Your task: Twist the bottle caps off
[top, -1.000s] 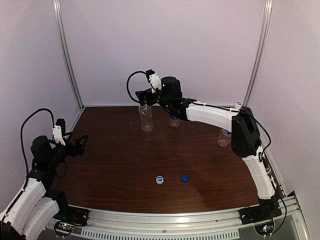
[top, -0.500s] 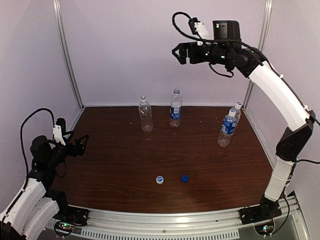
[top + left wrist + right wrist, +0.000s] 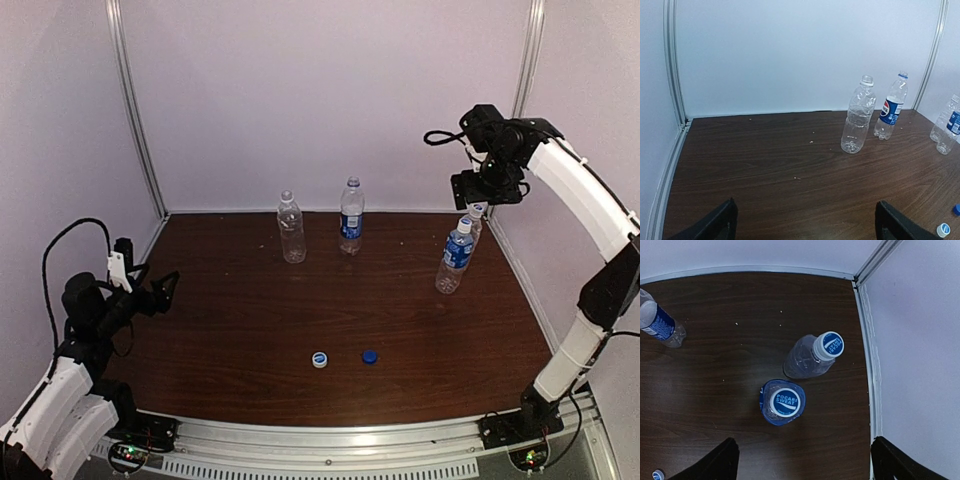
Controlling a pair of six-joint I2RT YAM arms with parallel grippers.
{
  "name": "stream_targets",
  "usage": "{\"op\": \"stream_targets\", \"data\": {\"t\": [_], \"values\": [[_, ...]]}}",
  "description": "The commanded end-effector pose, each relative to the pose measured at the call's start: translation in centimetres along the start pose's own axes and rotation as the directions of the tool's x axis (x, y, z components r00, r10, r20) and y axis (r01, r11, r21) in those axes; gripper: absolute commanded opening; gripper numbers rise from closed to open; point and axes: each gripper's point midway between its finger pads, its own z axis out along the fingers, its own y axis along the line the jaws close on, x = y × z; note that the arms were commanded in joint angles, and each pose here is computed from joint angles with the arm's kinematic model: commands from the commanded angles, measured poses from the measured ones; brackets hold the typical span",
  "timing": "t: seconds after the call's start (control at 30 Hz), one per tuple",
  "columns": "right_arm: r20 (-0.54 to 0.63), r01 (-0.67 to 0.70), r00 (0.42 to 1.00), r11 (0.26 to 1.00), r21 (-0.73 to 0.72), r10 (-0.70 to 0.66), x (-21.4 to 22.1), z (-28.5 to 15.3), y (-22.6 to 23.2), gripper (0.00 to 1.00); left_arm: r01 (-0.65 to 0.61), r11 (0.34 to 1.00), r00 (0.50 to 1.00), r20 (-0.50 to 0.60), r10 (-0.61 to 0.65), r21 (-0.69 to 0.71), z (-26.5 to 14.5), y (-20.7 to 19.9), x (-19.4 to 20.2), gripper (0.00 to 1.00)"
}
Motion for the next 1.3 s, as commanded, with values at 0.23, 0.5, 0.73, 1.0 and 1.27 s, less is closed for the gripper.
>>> {"op": "stream_targets", "data": {"t": [0.23,0.5,0.73,1.0,1.27], "values": [[-0.17,-0.052,0.985,0.992,-0.119,0.031,2.6,6.1,1.0,0.88,-0.015,1.0,0.999,0.036,0.015,0.017,-0.1,-0.2,-0.5,0.97],[-0.202,-0.047,0.979,0.988,-0.147,0.017,3.0,8.4,2.3,0.67,-0.017,1.0,0.999,0.038,0.016,0.022,-0.1,-0.3,-0.5,0.98],[-0.215,-0.034,0.977,0.993,-0.109,0.01,3.4,9.4,1.8,0.59,-0.017,1.0,0.999,0.04,0.016,0.018,-0.1,-0.3,-0.6,0.97],[-0.233,-0.017,0.972,0.993,-0.115,-0.011,3.8,10.0,2.1,0.3,-0.025,1.0,0.999,0.047,0.024,0.02,-0.3,-0.4,-0.8,0.97],[-0.222,0.015,0.971,0.949,-0.315,-0.089,3.8,5.5,5.5,0.0,-0.089,0.991,0.993,0.083,0.081,0.104,-0.5,-2.1,-2.0,0.98]]}}
